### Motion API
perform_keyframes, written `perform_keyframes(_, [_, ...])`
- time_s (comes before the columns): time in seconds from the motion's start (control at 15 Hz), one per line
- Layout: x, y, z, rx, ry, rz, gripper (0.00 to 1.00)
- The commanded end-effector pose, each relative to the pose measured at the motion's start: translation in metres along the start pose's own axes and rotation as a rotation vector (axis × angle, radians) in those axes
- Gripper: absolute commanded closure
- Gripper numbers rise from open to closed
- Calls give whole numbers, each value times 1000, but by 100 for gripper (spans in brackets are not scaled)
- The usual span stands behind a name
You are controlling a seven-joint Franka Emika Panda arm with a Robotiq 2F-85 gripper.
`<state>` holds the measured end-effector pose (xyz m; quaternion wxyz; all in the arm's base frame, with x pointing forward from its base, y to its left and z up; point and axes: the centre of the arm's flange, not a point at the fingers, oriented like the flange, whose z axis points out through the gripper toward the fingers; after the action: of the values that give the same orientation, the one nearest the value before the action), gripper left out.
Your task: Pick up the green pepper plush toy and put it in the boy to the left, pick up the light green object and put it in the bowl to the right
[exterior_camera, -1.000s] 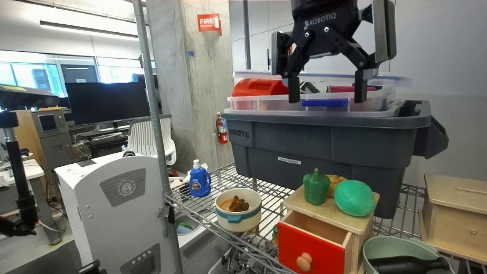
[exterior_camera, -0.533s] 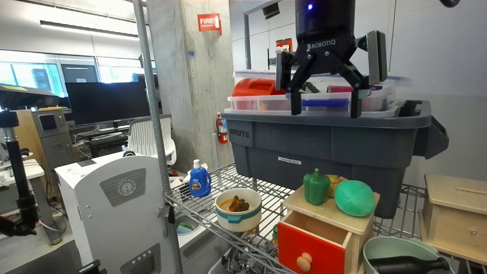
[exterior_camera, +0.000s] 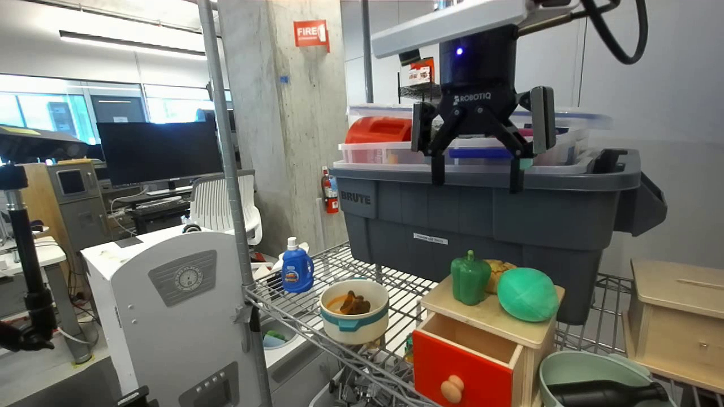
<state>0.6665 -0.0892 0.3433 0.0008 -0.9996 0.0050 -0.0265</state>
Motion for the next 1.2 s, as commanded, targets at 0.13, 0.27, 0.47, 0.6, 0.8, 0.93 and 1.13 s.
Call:
perform_keyframes(0.13, [26, -1, 22, 22, -30, -17, 0])
perform_keyframes(0.27, [28, -1, 29, 22, -38, -18, 0])
perform_keyframes(0.47, [29, -2, 35, 22, -47, -18, 0])
perform_keyframes(0.6, [28, -4, 38, 24, -56, -21, 0])
perform_keyframes(0.8, [25, -12, 45, 27, -74, -31, 0])
perform_keyframes(0.93, [26, -14, 53, 34, -93, -34, 0])
perform_keyframes(1.13, [25, -14, 61, 37, -112, -34, 0])
